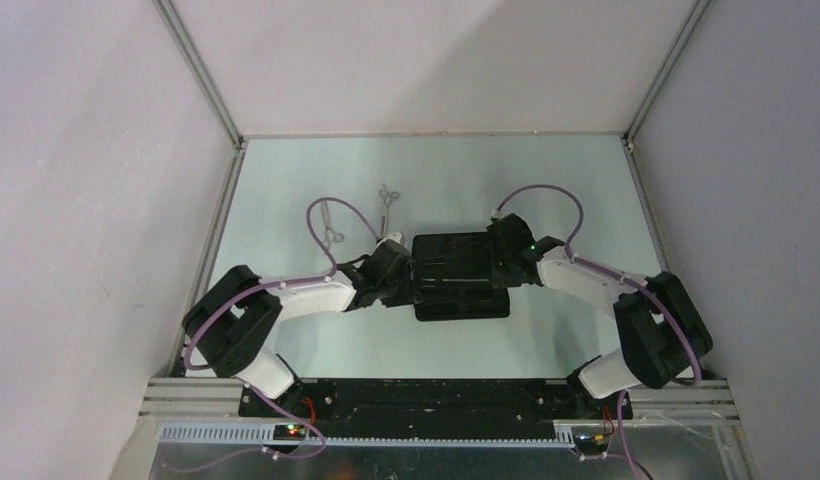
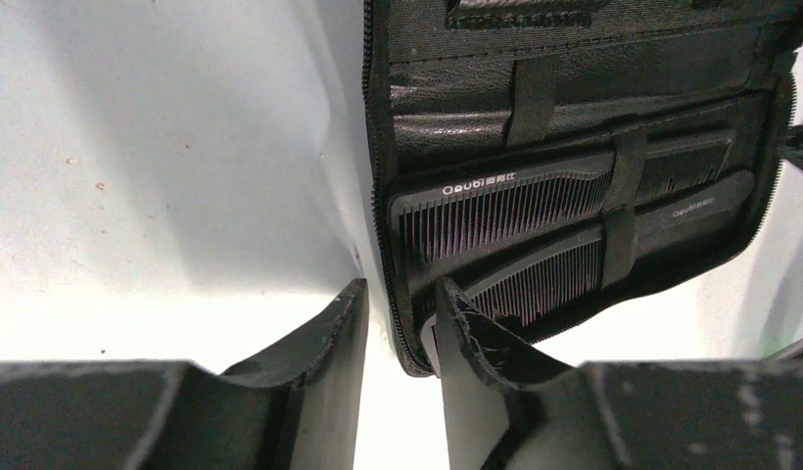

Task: Sort the hair-cutting tools
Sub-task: Place the comb in the hairdressing tool bag.

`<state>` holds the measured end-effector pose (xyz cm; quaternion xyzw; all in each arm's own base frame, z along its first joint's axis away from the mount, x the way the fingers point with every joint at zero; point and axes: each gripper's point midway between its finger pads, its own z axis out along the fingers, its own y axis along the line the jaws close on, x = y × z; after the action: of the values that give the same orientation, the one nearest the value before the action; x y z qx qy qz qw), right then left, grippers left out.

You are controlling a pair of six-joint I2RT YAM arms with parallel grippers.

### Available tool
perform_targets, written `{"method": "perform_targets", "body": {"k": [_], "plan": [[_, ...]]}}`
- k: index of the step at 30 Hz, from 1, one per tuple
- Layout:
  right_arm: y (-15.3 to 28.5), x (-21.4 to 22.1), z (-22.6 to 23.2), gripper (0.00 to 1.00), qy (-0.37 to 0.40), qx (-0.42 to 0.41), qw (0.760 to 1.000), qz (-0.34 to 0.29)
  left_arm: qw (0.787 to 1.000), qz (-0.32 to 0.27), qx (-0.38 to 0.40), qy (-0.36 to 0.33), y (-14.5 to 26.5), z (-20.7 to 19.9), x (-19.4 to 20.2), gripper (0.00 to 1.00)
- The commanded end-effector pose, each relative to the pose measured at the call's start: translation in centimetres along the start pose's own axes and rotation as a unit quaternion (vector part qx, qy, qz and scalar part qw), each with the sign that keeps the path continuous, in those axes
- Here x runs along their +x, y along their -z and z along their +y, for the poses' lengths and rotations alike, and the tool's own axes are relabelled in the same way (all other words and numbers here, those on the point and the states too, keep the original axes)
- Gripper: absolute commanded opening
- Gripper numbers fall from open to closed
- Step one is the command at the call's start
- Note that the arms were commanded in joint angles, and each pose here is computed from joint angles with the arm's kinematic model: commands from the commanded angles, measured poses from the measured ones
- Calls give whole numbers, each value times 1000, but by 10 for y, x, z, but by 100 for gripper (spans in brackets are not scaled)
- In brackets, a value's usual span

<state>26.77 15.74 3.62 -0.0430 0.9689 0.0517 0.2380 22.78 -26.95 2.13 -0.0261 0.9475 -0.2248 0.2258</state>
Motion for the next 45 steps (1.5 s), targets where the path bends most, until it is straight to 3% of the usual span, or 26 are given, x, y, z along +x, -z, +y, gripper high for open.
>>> {"method": "perform_targets", "body": {"k": [1, 6, 15, 22, 26, 34, 45], "plan": [[29, -28, 24, 24, 9, -56, 996, -65, 1000, 7, -6, -14, -2, -3, -1, 34], [42, -43, 47, 44, 25, -87, 991, -101, 1000, 17, -6, -16, -6, -4, 3, 24], [17, -38, 87, 61, 88, -52, 992, -79, 1000, 15, -6, -15, -5, -4, 3, 13], [8, -43, 105, 65, 102, -31, 990, -89, 1000, 17, -4, -15, -7, -5, 3, 9], [-7, -30, 102, 66, 121, -2, 991, -63, 1000, 17, -4, -14, -7, -5, 4, 8], [-22, 5, 65, 68, 158, 78, 984, 11, 1000, 17, -4, -13, -6, -4, 4, 4], [-19, 10, 30, 69, 140, 115, 983, 25, 1000, 16, -2, -12, -5, -4, 4, 2]]}}
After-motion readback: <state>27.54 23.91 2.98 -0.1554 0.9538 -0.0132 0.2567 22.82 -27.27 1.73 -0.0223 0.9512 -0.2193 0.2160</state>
